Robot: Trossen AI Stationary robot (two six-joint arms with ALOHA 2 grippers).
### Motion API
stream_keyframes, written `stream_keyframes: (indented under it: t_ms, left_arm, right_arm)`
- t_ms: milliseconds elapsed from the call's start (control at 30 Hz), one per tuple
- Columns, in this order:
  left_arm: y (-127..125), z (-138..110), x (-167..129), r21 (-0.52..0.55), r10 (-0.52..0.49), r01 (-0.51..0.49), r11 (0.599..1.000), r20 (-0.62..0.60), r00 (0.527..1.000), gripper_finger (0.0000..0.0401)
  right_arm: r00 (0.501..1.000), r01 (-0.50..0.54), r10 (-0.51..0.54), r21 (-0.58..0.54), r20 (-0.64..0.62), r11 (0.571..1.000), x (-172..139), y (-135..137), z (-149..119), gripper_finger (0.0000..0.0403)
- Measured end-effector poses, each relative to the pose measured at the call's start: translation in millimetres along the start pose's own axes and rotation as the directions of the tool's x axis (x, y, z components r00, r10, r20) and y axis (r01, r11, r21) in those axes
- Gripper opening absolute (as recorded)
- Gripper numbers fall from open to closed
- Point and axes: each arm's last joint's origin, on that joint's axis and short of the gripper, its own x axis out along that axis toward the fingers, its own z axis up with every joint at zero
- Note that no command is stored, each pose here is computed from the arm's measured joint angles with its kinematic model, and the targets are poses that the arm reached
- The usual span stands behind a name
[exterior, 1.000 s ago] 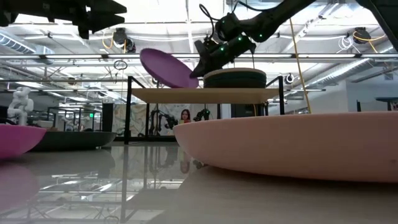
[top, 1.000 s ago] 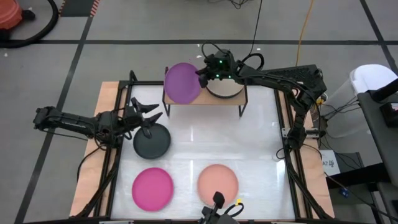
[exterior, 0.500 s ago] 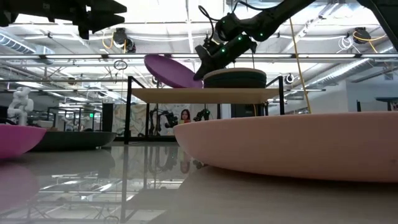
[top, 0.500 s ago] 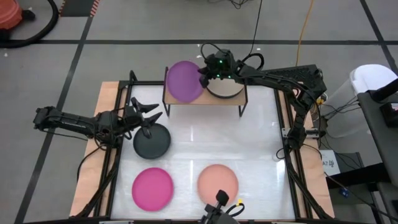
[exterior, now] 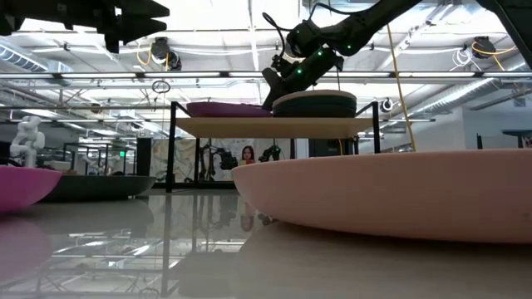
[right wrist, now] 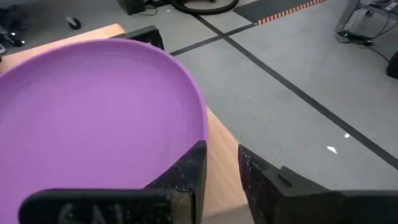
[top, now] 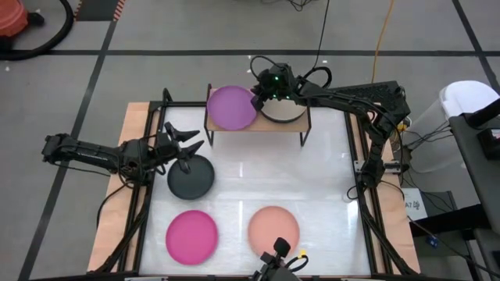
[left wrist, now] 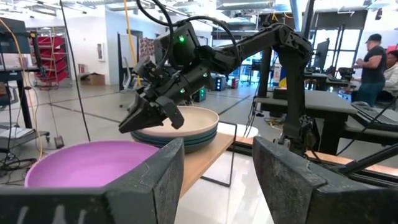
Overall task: Place and stack plates onto a shelf
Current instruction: Put the pink plate on the violet plate on the shelf
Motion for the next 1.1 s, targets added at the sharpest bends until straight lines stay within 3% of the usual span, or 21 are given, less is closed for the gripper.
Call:
stream_keyframes:
  t_ms: [200, 367, 567, 800, 900, 1000, 1100]
  left_arm:
    - [-1.2, -1.0, 1.0, -0.023, -0.022, 0.021, 1.0, -0.005, 1.0, 0.0195]
    - [-5.0, -3.9, 5.5, -0.01, -0.053, 0.053, 0.999, -0.027, 0.998, 0.0195]
    - [-13.4, 2.1, 14.9, -0.01, -0.066, 0.066, 0.998, -0.041, 0.997, 0.0195]
    - [-44.1, 9.1, 36.1, 0.001, -0.138, 0.139, 0.99, -0.104, 0.985, 0.0195]
    - [-64.8, 10.5, 48.9, 0.047, -0.172, 0.185, 0.982, -0.206, 0.963, 0.0195]
    - [-84.2, 6.3, 59.4, 0.106, -0.174, 0.23, 0.967, -0.384, 0.907, 0.0195]
    - [-98.1, -0.4, 64.8, 0.115, -0.135, 0.241, 0.964, -0.569, 0.811, 0.0195]
  right_arm:
    - [0.998, -0.044, 0.044, 0.003, 0.052, 0.999, -18.3, 5.8, 13.2, 0.0078]
    - [0.969, -0.139, 0.163, -0.134, 0.186, 0.981, -81.5, 35.9, 47.7, 0.0078]
    - [0.961, -0.188, 0.232, -0.264, 0.148, 0.946, -166.8, 75.9, 52.4, 0.0077]
    - [0.948, -0.284, 0.316, -0.329, 0.045, 0.9, -215.9, 113.9, -15.3, 0.0077]
    - [0.936, -0.315, 0.347, -0.305, 0.055, 0.899, -228.6, 121.8, -53.3, 0.0077]
    - [0.91, -0.364, 0.403, -0.277, 0.096, 0.889, -235.8, 126.7, -90.8, 0.0077]
    - [0.875, -0.411, 0.458, -0.259, 0.157, 0.874, -240.5, 128.2, -123.0, 0.0077]
